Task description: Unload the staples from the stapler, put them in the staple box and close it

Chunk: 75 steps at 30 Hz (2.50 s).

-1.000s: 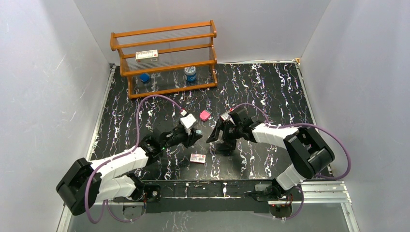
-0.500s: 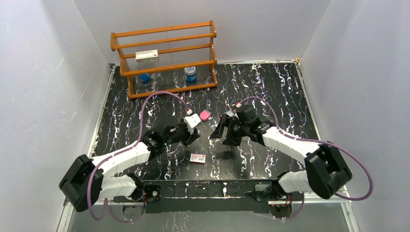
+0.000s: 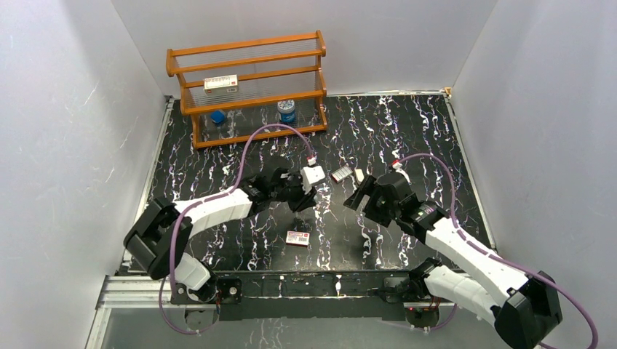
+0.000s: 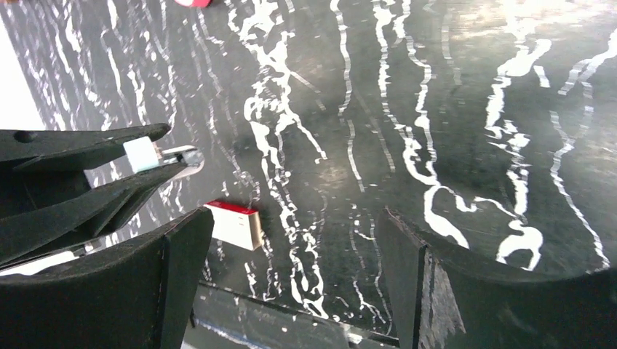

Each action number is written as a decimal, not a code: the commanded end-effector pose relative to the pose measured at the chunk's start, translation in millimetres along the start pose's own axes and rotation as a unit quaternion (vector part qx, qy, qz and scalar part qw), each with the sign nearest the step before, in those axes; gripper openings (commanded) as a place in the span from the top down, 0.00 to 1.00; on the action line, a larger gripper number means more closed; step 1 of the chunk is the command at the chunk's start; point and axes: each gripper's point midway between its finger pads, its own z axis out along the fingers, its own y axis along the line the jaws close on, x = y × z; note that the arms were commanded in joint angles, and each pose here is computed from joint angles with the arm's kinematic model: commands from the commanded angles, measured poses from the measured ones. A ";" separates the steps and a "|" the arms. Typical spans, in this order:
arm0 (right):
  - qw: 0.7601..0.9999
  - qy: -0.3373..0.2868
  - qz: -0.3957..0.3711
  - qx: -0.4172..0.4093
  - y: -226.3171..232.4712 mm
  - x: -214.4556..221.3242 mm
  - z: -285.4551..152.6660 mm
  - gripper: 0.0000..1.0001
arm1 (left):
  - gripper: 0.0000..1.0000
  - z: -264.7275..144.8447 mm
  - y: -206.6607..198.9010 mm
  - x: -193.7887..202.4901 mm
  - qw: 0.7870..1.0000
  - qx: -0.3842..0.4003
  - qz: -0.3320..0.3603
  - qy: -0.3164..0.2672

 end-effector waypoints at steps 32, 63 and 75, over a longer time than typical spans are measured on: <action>0.986 -0.082 0.053 0.133 -71.2 -8.3 -17.4 0.05 | 1.00 44.4 -48.2 -9.3 0.981 0.007 0.124 0.151; 0.975 -0.137 0.098 0.146 -77.6 -24.6 -43.1 0.05 | 1.00 37.8 -42.6 7.9 0.976 0.030 0.084 0.196; 0.992 -0.101 0.047 0.065 -45.0 -18.8 -28.4 0.02 | 1.00 -11.3 -28.8 -19.6 0.986 -0.019 0.094 0.140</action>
